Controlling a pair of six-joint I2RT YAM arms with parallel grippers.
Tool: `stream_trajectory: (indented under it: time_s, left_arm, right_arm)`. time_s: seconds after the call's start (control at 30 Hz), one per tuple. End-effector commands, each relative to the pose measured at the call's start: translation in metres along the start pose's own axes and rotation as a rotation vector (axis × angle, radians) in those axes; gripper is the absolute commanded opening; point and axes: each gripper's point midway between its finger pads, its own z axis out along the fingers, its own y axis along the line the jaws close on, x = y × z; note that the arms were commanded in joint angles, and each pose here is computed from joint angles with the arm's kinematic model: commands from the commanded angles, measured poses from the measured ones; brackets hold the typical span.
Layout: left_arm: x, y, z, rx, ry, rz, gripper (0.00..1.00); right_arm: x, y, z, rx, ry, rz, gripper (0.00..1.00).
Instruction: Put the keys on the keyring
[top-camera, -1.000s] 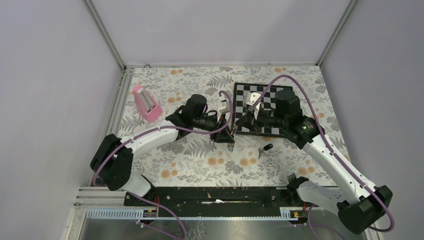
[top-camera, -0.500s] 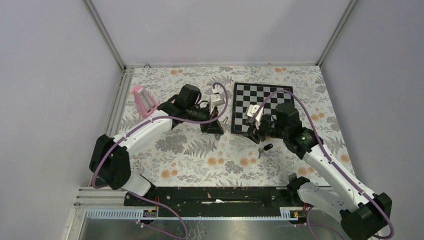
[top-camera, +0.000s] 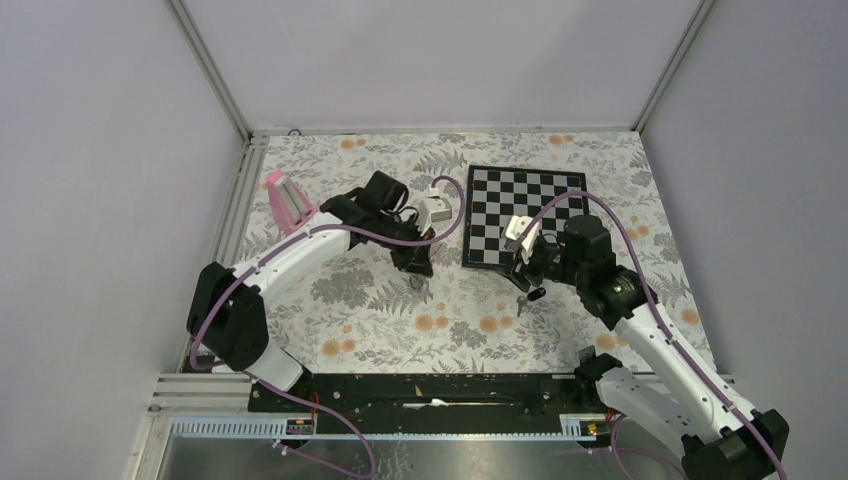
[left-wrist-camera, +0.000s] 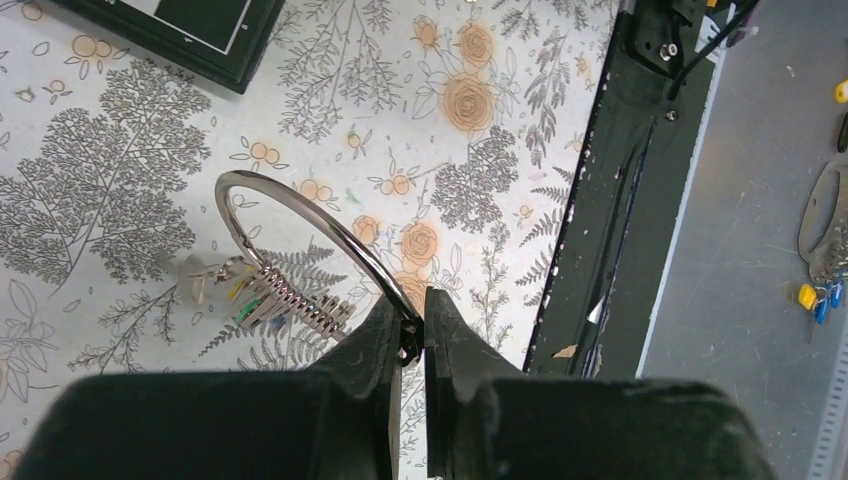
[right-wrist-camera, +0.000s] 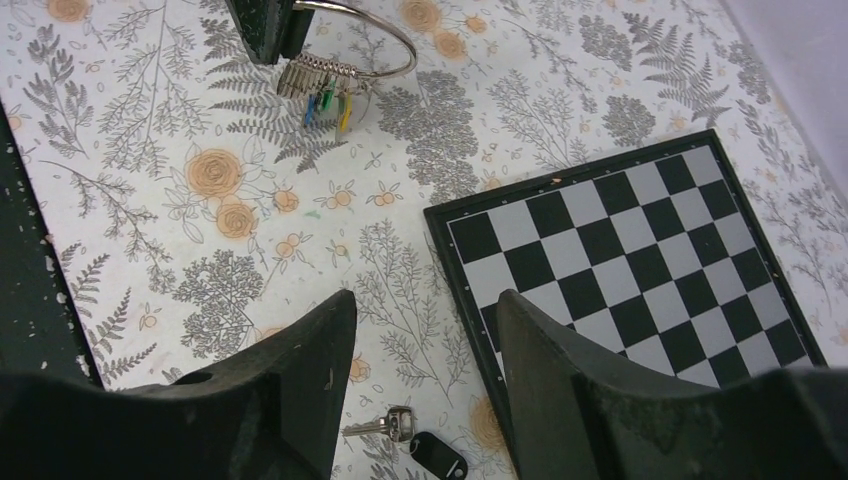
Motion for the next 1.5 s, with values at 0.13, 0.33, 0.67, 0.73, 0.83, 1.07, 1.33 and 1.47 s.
stream_trajectory:
  time_s: [0.13,0.33,0.67,0.73,0.83,1.07,1.33,1.47]
  left_arm:
    - [-0.036,-0.012,0.006,0.109,-0.041,-0.021,0.00]
    - [-0.047,-0.036,0.002,0.238,-0.084,-0.009,0.00]
    - [0.024,0.031,0.014,0.050,0.027,-0.146,0.06]
    - [0.037,0.042,0.014,0.022,0.052,-0.176,0.08]
    - [0.052,0.056,0.010,-0.027,0.076,-0.201,0.11]
    - [0.068,0.096,-0.001,-0.199,0.087,-0.250,0.16]
    - [0.086,0.135,-0.011,-0.338,0.118,-0.318,0.21]
    - [0.090,0.150,-0.014,-0.387,0.132,-0.337,0.26]
  right_arm:
    - [-0.004,-0.020,-0.010,0.098,-0.019,-0.015,0.61]
    - [-0.002,-0.023,-0.013,0.113,-0.021,-0.009,0.62]
    - [0.003,-0.019,-0.009,0.082,-0.016,0.005,0.62]
    - [0.005,-0.018,-0.008,0.078,-0.011,0.009,0.62]
    - [0.006,-0.018,-0.007,0.074,-0.010,0.009,0.63]
    - [0.009,-0.015,-0.005,0.057,-0.005,0.017,0.63]
    - [0.011,-0.014,-0.004,0.046,-0.004,0.024,0.64]
    - [0.012,-0.013,-0.003,0.040,-0.002,0.028,0.64]
